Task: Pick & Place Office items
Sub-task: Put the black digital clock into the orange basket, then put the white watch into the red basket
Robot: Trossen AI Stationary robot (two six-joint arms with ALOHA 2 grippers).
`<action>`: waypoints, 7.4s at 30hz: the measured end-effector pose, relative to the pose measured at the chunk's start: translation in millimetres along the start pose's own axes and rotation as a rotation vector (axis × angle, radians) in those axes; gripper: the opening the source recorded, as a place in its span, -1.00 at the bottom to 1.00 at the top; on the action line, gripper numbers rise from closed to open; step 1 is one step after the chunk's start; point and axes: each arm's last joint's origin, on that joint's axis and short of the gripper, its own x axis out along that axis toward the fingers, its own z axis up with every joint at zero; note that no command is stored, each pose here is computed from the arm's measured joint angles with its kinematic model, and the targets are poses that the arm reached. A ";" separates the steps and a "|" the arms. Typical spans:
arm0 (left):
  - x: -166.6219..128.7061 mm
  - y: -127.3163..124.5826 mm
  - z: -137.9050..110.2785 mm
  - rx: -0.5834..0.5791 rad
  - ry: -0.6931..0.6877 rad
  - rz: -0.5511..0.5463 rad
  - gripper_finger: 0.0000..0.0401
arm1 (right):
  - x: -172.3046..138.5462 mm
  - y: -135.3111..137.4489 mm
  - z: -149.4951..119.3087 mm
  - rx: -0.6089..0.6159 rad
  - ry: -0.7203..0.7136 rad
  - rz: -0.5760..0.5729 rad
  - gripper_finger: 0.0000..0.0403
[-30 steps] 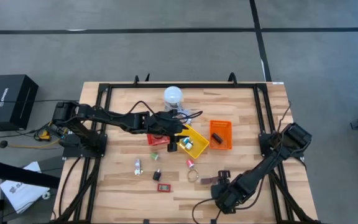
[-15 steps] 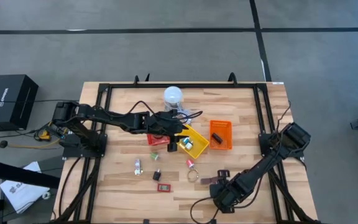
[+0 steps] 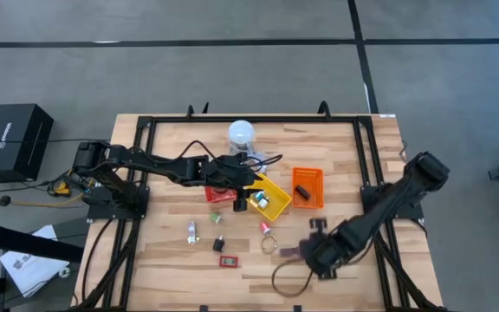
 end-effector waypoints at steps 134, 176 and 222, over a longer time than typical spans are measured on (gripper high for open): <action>-109.4 -95.8 -119.5 -1.434 0.989 0.108 -0.23 | 0.2 -195.1 -1.6 0.188 -0.820 -0.236 -0.04; -92.0 -113.0 -139.2 -1.398 0.833 0.275 -0.54 | 1.1 -194.3 -2.2 0.188 -0.808 -0.232 -0.04; -88.0 -113.1 -137.9 -1.299 0.760 0.242 -0.60 | 1.5 -194.4 -2.6 0.194 -0.803 -0.230 -0.04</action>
